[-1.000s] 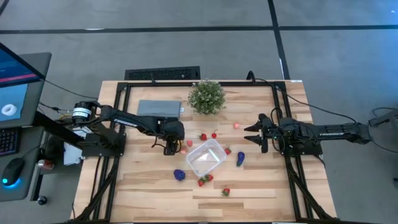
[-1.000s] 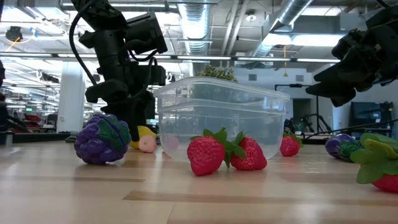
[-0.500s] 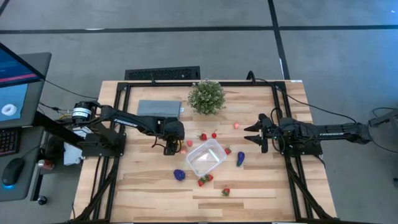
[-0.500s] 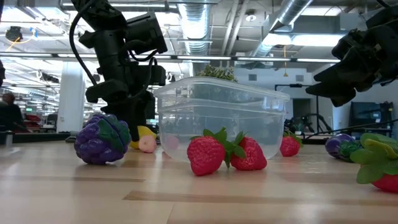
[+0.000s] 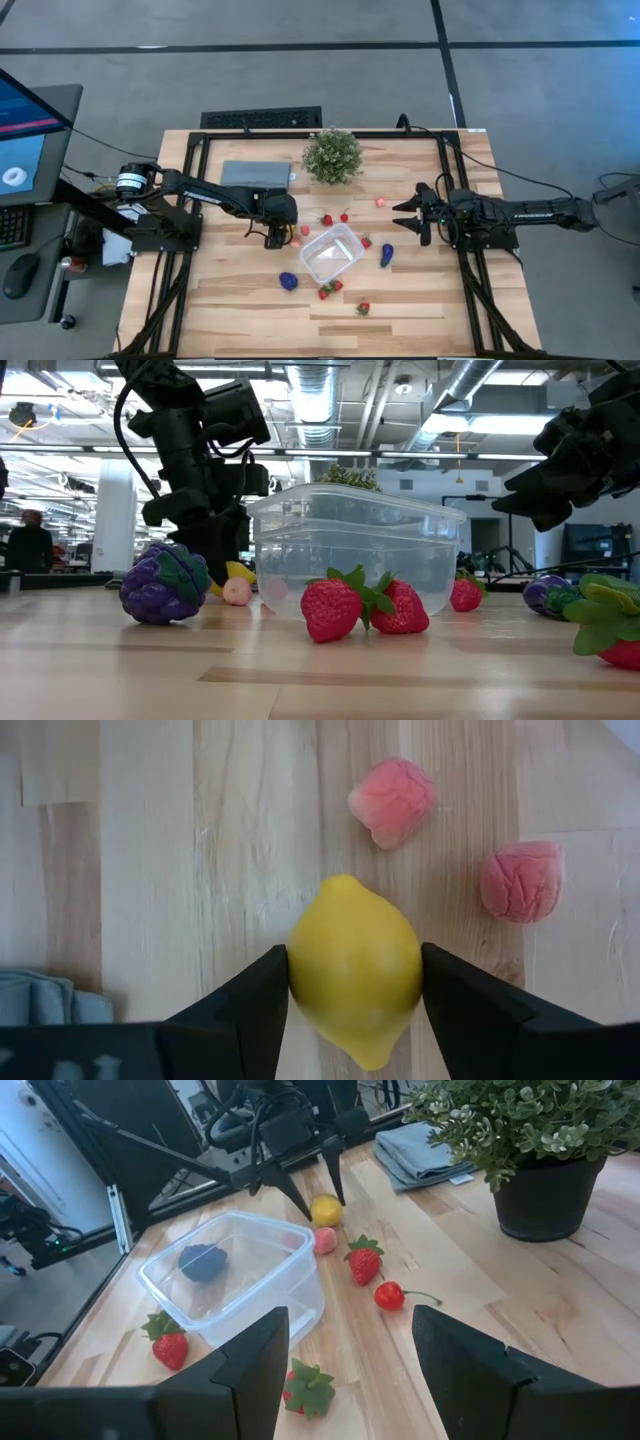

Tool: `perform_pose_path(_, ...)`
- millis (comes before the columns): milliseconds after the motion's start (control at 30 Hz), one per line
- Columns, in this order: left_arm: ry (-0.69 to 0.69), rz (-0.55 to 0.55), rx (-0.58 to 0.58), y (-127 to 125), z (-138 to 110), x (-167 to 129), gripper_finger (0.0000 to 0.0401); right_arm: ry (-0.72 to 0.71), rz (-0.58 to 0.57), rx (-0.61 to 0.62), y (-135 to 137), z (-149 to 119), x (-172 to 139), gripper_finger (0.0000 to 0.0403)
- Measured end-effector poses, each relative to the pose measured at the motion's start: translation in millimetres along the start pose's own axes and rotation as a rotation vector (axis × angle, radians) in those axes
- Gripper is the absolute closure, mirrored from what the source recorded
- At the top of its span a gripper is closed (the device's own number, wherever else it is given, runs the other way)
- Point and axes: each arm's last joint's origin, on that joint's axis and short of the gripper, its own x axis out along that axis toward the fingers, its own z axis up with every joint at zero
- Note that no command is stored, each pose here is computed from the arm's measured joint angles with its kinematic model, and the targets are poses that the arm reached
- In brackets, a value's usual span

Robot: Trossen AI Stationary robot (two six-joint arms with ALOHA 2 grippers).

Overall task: Pick and placing Produce into tupperware
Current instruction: Put the lemon into the transparent bin

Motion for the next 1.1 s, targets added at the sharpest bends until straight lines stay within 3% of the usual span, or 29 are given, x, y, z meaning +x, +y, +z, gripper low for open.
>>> perform_pose_path(400, -0.095, 0.035, -0.009, 3.3, 3.8, -33.6, 0.0205, 0.000, 0.000, 0.000, 0.0, 0.0, 0.0, 0.0164)
perform_pose_path(733, -0.329, -0.010, 0.013, -7.2, 11.7, -83.3, 0.0201, 0.000, 0.000, 0.000, 0.0, 0.0, 0.0, 0.0164)
perform_pose_path(1100, -0.504, -0.053, 0.096, -24.6, 26.7, -92.0, 0.0200, -0.001, 0.000, 0.000, 0.0, 0.1, 0.0, 0.0165)
